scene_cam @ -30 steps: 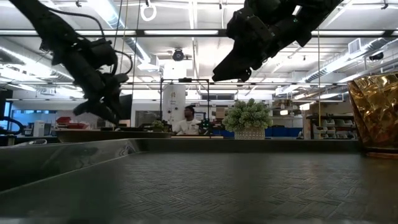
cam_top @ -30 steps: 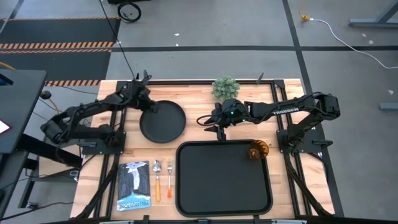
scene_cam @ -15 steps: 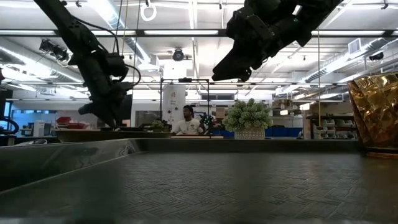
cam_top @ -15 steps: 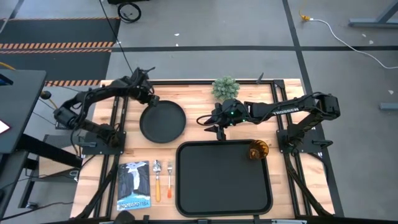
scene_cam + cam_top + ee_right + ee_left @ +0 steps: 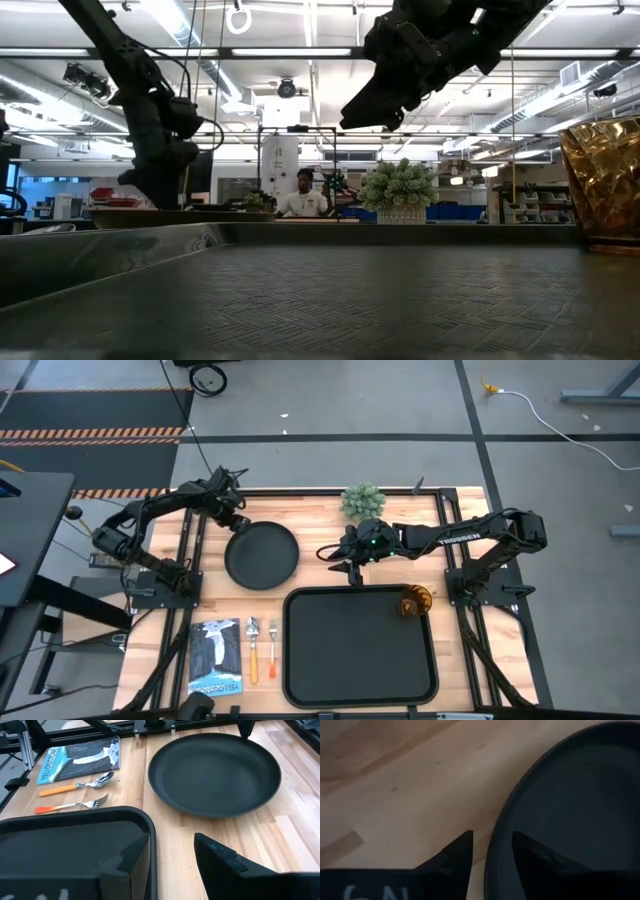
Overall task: Pick and place plate/cup/fork/spoon on tray
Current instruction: Put the black plate on the black tray at the bottom of the brown glass
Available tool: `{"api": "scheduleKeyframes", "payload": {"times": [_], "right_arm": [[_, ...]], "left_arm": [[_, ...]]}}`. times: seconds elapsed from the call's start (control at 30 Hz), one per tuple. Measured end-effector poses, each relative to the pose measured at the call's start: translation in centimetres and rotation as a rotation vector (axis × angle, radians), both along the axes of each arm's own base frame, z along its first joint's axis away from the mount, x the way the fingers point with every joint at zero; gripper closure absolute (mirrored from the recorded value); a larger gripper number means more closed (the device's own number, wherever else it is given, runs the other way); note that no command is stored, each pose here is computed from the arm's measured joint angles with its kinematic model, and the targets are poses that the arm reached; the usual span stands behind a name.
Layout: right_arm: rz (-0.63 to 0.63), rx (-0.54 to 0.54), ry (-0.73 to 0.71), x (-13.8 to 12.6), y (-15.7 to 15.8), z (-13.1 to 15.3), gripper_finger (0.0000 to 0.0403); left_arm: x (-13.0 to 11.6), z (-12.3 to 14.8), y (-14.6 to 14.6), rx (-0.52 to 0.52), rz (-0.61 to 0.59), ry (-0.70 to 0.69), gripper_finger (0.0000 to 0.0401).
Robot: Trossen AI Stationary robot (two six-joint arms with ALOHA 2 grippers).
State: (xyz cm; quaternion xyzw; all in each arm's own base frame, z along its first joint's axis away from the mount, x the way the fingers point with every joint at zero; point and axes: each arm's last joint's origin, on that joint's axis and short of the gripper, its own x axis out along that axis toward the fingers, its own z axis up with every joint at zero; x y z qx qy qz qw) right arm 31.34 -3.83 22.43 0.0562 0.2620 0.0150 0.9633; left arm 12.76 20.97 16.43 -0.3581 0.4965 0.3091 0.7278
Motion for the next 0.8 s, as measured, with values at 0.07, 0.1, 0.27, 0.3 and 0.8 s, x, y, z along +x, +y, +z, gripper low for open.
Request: {"api": "scheduleKeyframes", "payload": {"times": [0.07,0.1,0.27,0.3,0.8], "right_arm": [[0.000,0.000,0.000,0.0,0.0,0.0,0.0241],[0.000,0.000,0.000,0.0,0.0,0.0,0.0241],[-0.001,0.003,0.000,0.0,0.0,0.0,0.0241],[-0.001,0.003,0.000,0.0,0.0,0.0,0.0241],[-0.001,0.003,-0.001,0.0,0.0,0.0,0.0241]], "left_arm": [[0.1,-0.3,-0.1,-0.009,-0.019,0.018,0.0255],[0.2,-0.3,-0.2,-0.005,-0.026,0.027,0.0255],[0.3,-0.4,-0.5,-0.021,-0.049,0.045,0.0256],[0.3,-0.4,-0.6,-0.023,-0.056,0.049,0.0257],[0.9,-0.8,-1.9,-0.057,-0.102,0.124,0.0317]]}}
